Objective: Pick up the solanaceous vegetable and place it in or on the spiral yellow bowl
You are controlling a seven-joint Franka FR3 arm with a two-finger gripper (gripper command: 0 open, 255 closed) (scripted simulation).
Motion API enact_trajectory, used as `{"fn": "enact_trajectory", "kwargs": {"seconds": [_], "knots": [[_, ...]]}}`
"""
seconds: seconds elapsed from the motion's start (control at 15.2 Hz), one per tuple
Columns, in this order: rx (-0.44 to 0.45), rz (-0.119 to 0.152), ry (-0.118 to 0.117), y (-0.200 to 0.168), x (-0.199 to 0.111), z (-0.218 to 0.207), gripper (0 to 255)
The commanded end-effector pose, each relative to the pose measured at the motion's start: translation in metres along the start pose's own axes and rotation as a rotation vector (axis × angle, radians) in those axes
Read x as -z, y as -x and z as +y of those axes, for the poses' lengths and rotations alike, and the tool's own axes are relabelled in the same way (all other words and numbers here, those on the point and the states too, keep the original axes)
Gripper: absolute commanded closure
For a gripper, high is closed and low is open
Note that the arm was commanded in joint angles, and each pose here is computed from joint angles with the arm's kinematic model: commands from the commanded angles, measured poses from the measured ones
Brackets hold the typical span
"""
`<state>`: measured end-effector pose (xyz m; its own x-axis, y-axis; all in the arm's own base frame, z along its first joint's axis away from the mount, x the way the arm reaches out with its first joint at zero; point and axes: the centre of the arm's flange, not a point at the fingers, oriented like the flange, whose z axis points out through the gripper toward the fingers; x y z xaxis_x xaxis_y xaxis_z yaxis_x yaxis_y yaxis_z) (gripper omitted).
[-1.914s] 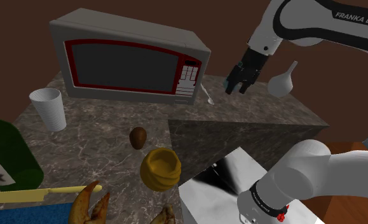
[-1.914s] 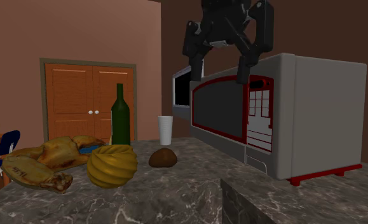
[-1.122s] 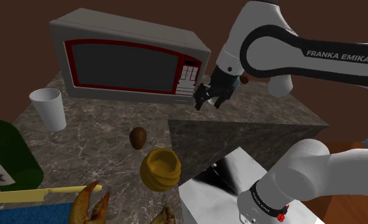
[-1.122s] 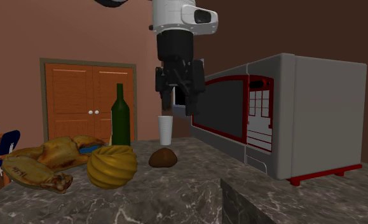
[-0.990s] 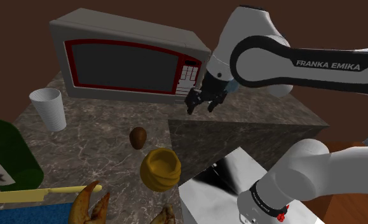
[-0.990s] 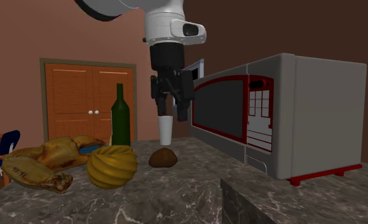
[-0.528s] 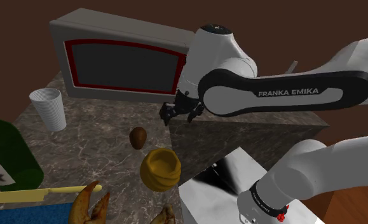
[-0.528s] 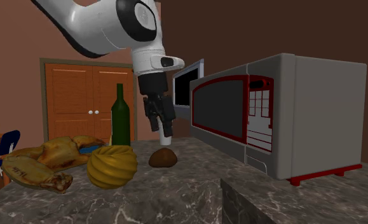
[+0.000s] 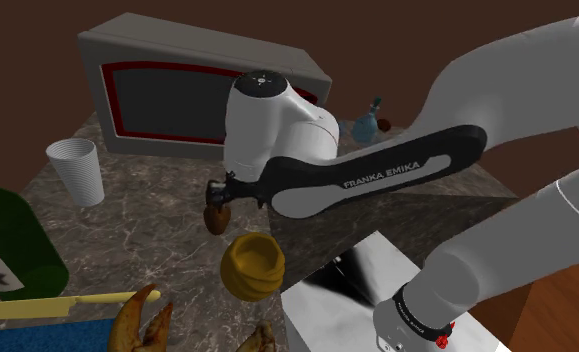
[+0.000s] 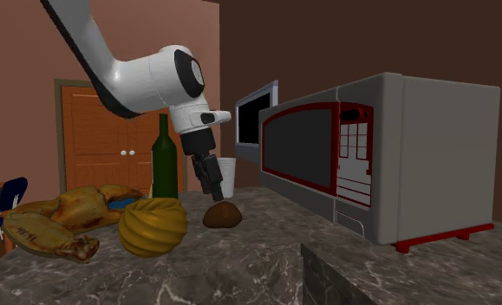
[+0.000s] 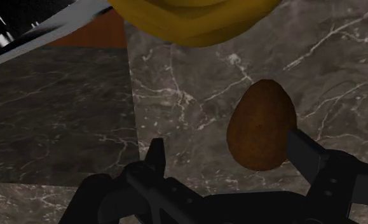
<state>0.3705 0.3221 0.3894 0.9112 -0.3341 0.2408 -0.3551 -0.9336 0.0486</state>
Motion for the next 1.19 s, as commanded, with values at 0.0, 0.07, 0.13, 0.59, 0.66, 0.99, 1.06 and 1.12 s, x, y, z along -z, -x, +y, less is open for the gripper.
{"fn": "enact_trajectory", "kwargs": {"seconds": [0.0, 0.07, 0.13, 0.59, 0.66, 0.99, 1.06, 1.12], "knots": [[-0.025, 0.022, 0.009, 0.002, -0.015, -0.028, 0], [-0.036, 0.031, 0.017, 0.003, -0.022, -0.04, 0], [-0.047, 0.041, 0.025, 0.003, -0.03, -0.052, 0], [-0.05, 0.044, 0.027, 0.002, -0.064, -0.056, 0], [-0.05, 0.044, 0.027, 0.002, -0.072, -0.055, 0], [-0.05, 0.044, 0.027, 0.002, -0.072, -0.055, 0], [-0.05, 0.044, 0.027, 0.002, -0.072, -0.055, 0], [-0.05, 0.044, 0.027, 0.002, -0.072, -0.055, 0]]}}
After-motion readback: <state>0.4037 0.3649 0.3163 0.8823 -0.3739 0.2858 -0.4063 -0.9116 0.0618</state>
